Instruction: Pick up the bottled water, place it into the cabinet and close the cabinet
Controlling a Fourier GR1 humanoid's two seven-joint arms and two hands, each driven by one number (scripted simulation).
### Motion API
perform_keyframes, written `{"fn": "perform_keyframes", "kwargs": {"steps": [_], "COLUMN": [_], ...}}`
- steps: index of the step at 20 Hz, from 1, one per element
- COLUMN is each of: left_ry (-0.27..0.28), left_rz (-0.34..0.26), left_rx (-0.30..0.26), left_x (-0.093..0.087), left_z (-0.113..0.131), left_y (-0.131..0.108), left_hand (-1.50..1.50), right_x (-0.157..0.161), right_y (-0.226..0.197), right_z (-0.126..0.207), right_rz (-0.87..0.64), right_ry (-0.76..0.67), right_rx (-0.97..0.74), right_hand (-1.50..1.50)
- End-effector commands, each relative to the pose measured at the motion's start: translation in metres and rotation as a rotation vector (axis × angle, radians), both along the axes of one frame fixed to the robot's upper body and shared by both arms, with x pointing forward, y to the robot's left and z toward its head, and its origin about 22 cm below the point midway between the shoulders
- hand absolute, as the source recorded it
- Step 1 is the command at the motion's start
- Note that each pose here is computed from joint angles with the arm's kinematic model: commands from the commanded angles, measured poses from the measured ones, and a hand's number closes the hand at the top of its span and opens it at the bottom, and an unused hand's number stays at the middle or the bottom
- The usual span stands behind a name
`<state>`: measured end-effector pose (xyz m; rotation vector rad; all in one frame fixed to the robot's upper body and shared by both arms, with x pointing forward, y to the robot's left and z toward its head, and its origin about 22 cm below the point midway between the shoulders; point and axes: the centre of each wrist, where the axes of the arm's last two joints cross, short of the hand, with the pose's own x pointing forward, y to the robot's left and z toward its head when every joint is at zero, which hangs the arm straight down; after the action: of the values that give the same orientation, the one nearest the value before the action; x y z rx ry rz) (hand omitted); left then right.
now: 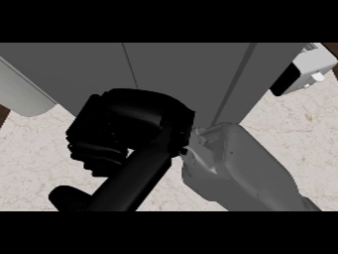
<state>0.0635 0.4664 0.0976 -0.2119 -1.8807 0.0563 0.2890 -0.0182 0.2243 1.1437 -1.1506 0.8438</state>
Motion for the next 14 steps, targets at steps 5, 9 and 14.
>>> {"fn": "perform_keyframes", "kwargs": {"steps": [5,9,14], "left_ry": [-0.002,-0.008,-0.004], "left_rz": [0.020,0.011,-0.007], "left_rx": [-0.011,-0.029,-0.031], "left_x": [-0.006,-0.005,-0.006], "left_z": [-0.006,-0.011,-0.006], "left_y": [0.016,-0.005,-0.007], "left_hand": [-1.50,-1.50,-1.50], "right_x": [0.056,0.073,0.098], "right_y": [-0.027,-0.034,-0.040], "right_z": [-0.022,-0.050,-0.030], "right_rz": [-0.098,-0.221,-0.262], "right_ry": [0.067,0.049,-0.091], "right_rx": [0.017,0.038,0.050], "right_hand": [1.50,1.50,1.50]}}
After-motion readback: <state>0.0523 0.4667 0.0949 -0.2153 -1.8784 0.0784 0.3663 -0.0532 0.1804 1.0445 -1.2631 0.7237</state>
